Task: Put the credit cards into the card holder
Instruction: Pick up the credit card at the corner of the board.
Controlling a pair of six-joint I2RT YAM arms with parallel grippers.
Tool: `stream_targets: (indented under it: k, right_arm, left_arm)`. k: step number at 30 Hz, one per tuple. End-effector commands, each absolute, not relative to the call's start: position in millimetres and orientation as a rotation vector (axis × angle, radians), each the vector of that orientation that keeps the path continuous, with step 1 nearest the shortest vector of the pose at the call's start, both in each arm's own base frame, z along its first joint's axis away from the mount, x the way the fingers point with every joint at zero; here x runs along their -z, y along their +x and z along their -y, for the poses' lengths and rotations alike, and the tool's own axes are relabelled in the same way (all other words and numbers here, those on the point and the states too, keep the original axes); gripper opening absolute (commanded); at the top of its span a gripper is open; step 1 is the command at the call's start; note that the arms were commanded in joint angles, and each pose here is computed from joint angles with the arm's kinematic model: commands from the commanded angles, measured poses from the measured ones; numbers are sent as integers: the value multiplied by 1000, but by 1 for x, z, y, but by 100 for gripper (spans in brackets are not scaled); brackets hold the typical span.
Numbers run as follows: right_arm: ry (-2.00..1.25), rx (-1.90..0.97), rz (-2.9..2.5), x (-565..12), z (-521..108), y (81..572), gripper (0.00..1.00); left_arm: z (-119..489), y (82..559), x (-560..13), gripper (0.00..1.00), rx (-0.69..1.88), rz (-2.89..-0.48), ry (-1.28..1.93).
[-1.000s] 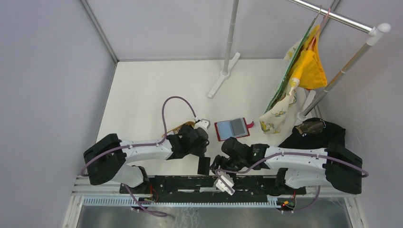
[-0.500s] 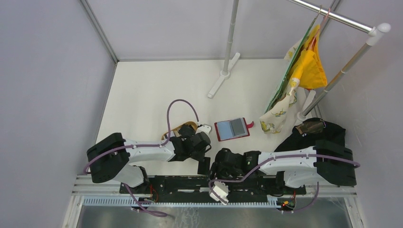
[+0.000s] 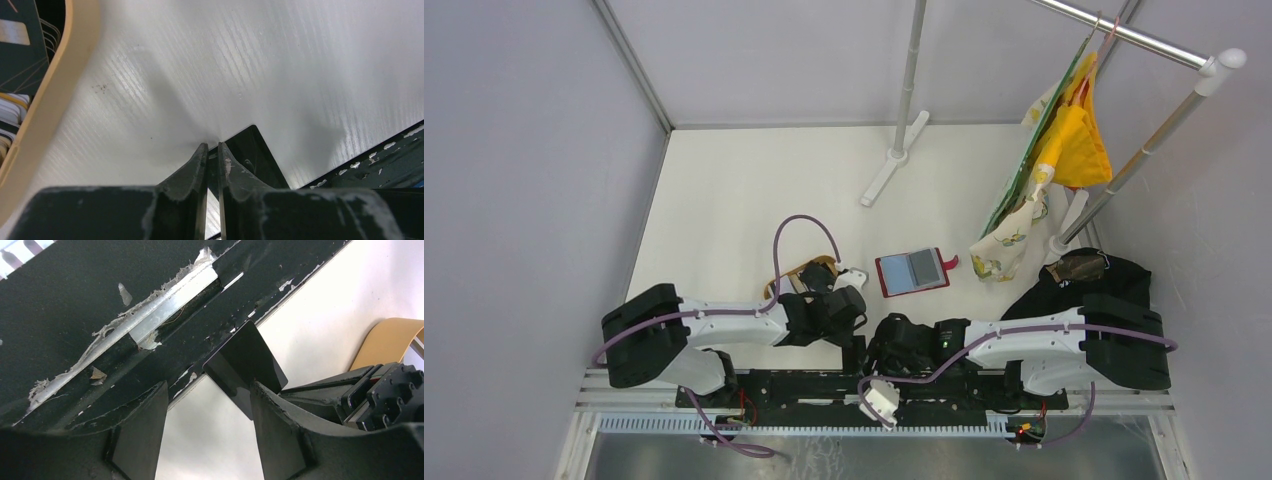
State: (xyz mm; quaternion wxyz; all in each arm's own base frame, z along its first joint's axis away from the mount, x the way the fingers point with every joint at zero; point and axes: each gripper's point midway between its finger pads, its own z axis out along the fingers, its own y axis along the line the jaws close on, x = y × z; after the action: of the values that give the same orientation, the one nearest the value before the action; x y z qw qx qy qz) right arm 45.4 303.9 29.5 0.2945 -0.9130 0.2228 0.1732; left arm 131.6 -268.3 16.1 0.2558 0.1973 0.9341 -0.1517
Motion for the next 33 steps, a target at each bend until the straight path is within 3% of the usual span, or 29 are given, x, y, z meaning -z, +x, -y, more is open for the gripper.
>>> stream_targets:
  k: [1, 33]
  right_arm:
    - [-2362, -445, -594, -46, -322, 51, 67]
    - [-2350, -335, -720, -40, -338, 49, 62]
  left_arm:
    - [257, 127, -15, 19, 374, -2559, 465]
    - [247, 116, -9, 19, 345, -2611, 370]
